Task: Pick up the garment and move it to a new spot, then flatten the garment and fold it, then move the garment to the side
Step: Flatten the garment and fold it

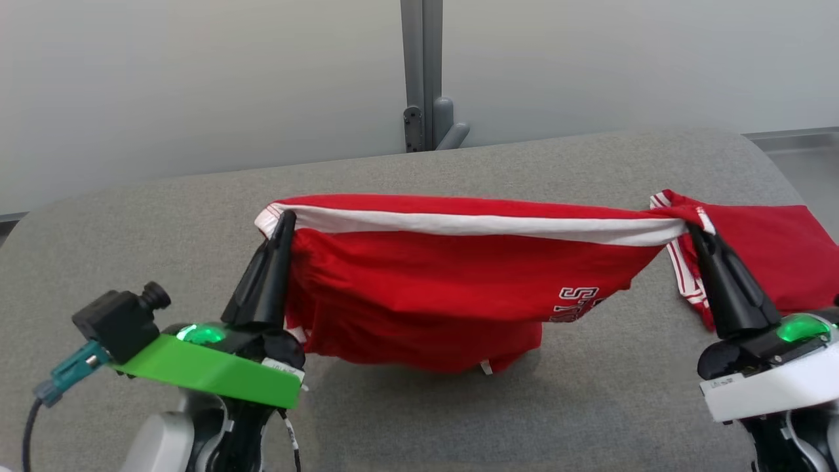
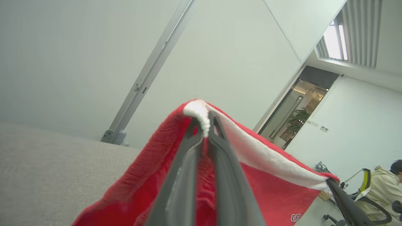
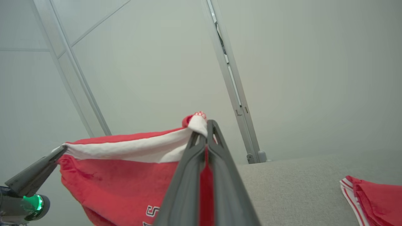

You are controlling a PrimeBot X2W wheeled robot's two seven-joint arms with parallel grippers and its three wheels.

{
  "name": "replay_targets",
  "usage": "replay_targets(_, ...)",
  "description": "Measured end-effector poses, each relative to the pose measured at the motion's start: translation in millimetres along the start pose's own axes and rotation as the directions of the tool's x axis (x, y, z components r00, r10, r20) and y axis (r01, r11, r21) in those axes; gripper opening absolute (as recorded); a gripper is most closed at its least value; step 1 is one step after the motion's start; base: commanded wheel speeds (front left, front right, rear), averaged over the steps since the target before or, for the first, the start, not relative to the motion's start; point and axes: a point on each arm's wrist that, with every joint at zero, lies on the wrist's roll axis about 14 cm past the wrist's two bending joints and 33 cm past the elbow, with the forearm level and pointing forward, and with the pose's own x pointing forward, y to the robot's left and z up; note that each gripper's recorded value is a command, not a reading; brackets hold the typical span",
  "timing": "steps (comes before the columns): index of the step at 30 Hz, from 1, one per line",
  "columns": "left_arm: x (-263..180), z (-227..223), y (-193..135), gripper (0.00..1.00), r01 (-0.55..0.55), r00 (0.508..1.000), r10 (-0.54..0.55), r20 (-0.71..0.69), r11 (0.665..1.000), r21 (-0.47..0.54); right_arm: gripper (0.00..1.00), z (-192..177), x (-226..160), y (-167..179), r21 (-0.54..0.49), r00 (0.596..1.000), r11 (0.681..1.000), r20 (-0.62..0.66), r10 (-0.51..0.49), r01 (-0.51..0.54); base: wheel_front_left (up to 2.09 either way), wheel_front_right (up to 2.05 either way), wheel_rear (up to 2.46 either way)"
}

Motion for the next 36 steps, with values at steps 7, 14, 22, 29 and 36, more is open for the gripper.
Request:
replay_targets(7,9.4,36.7,-46.1,0.0,0.137,0.99,-0.138,0.029,0.99,0.046,0.0,47.0,1.3,16.9,0.066,0.994,0.997,0.108,0.035,-0.042,0.0,0.0,0.0)
replay_targets(14,30.7,36.0,-43.2,0.0,0.154,0.988,-0.151,-0.041,0.984,0.093,0.0,49.3,19.3,11.5,0.075,0.996,0.996,0.083,0.035,-0.041,0.0,0.0,0.0)
replay_targets(22,109.7,22.0,-7.8,0.0,0.133,0.974,-0.097,-0.206,0.976,0.171,0.0,31.5,107.5,-4.6,0.059,0.998,0.997,0.022,0.055,-0.057,0.0,0.0,0.0)
replay_targets(29,210.8,62.2,23.7,0.0,0.049,0.995,-0.029,-0.096,0.975,0.219,0.0,62.5,220.8,-18.0,-0.008,0.984,1.0,0.178,0.027,-0.026,0.0,0.0,0.0)
replay_targets(36,268.4,80.8,35.4,0.0,0.084,0.992,-0.111,0.052,0.923,0.376,0.0,62.6,267.1,-44.3,-0.011,0.963,1.0,0.269,-0.022,0.026,0.0,0.0,0.0)
